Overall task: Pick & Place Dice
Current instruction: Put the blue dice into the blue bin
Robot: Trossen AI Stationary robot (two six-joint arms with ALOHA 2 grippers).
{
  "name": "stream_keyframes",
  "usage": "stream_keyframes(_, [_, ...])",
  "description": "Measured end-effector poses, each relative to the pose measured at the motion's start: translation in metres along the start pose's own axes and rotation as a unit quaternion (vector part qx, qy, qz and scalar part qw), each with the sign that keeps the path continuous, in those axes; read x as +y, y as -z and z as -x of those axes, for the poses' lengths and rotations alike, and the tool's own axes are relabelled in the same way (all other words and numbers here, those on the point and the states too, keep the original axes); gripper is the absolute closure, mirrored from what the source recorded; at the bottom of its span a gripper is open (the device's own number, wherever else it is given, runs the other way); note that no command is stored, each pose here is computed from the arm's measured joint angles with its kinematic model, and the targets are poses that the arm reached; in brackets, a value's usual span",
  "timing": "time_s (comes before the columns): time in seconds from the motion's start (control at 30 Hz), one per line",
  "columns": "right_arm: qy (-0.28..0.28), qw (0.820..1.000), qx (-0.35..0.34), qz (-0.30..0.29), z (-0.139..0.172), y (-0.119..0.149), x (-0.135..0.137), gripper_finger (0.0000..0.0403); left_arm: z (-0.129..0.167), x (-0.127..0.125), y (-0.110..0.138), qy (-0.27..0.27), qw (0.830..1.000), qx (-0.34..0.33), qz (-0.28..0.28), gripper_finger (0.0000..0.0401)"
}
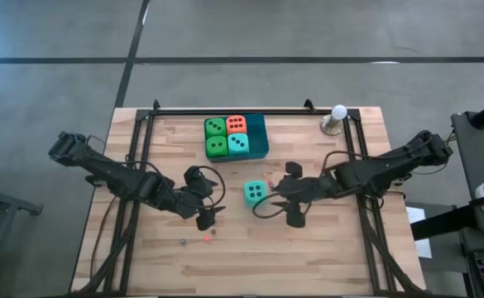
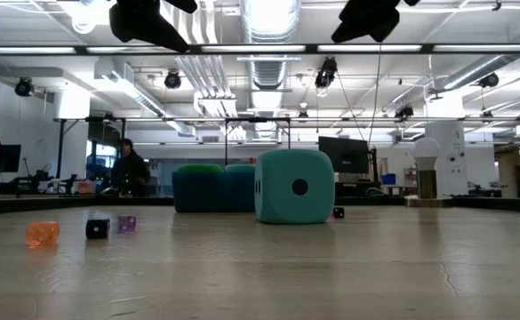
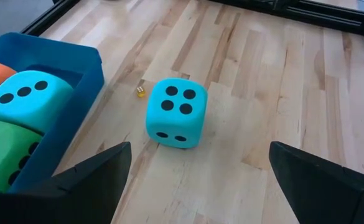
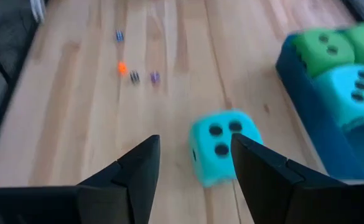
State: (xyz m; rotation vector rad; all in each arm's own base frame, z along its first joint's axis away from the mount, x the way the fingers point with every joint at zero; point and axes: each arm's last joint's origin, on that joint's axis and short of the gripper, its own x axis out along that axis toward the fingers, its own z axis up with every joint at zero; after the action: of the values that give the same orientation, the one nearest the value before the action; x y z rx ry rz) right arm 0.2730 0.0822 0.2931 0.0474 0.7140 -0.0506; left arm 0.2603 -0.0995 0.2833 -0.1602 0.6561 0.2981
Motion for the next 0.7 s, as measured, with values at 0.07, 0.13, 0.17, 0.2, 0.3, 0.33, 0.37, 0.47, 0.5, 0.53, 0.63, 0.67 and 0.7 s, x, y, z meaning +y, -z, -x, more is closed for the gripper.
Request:
stream_keyframes(0.07, [0.002,1.000,0.019,0.005,-0.002,-0.007,0.002,0.0207,0.000,0.000,0.000,0.000,1.000,0.000,0.000,0.0019])
stream_keyframes(0.13, [0.011,0.999,0.047,0.011,-0.006,-0.010,0.003,0.0207,0.000,0.000,0.000,0.000,1.000,0.000,0.000,0.0016])
stream_keyframes(0.17, [0.015,0.998,0.060,0.014,-0.008,-0.012,0.003,0.0206,0.000,0.000,0.000,0.000,1.000,0.000,0.000,0.0015])
stream_keyframes(0.2, [0.018,0.997,0.068,0.016,-0.011,-0.014,0.004,0.0207,0.000,0.000,0.000,0.000,1.000,0.000,0.000,0.0014])
stream_keyframes(0.3, [0.024,0.995,0.093,0.031,-0.020,-0.017,0.006,0.0207,0.000,0.000,0.000,0.000,1.000,0.000,0.000,0.0013])
stream_keyframes(0.33, [0.023,0.994,0.097,0.041,-0.023,-0.018,0.007,0.0207,0.000,0.000,0.000,0.000,1.000,0.000,0.000,0.0013])
stream_keyframes(0.37, [0.019,0.994,0.098,0.050,-0.026,-0.021,0.008,0.0207,0.000,0.000,0.000,0.000,1.000,0.000,0.000,0.0014])
stream_keyframes(0.47, [-0.011,0.992,0.110,0.064,-0.035,-0.025,0.011,0.0207,0.000,0.000,0.000,0.000,1.000,0.000,-0.001,0.0017])
stream_keyframes(0.5, [-0.023,0.991,0.114,0.065,-0.038,-0.027,0.011,0.0207,0.000,0.000,0.000,0.000,1.000,0.000,-0.001,0.0018])
stream_keyframes(0.53, [-0.033,0.990,0.119,0.063,-0.041,-0.027,0.010,0.0206,0.000,0.000,0.000,0.000,1.000,0.000,-0.001,0.0018])
stream_keyframes(0.63, [-0.045,0.988,0.134,0.055,-0.049,-0.027,0.004,0.0206,0.000,0.000,0.000,0.000,1.000,0.000,-0.001,0.0020])
stream_keyframes(0.67, [-0.045,0.988,0.137,0.052,-0.051,-0.026,0.001,0.0206,0.000,0.000,0.000,0.000,1.000,0.000,-0.001,0.0020])
stream_keyframes(0.7, [-0.043,0.988,0.140,0.049,-0.053,-0.026,-0.002,0.0206,0.000,0.000,0.000,0.000,1.000,0.000,-0.001,0.0019])
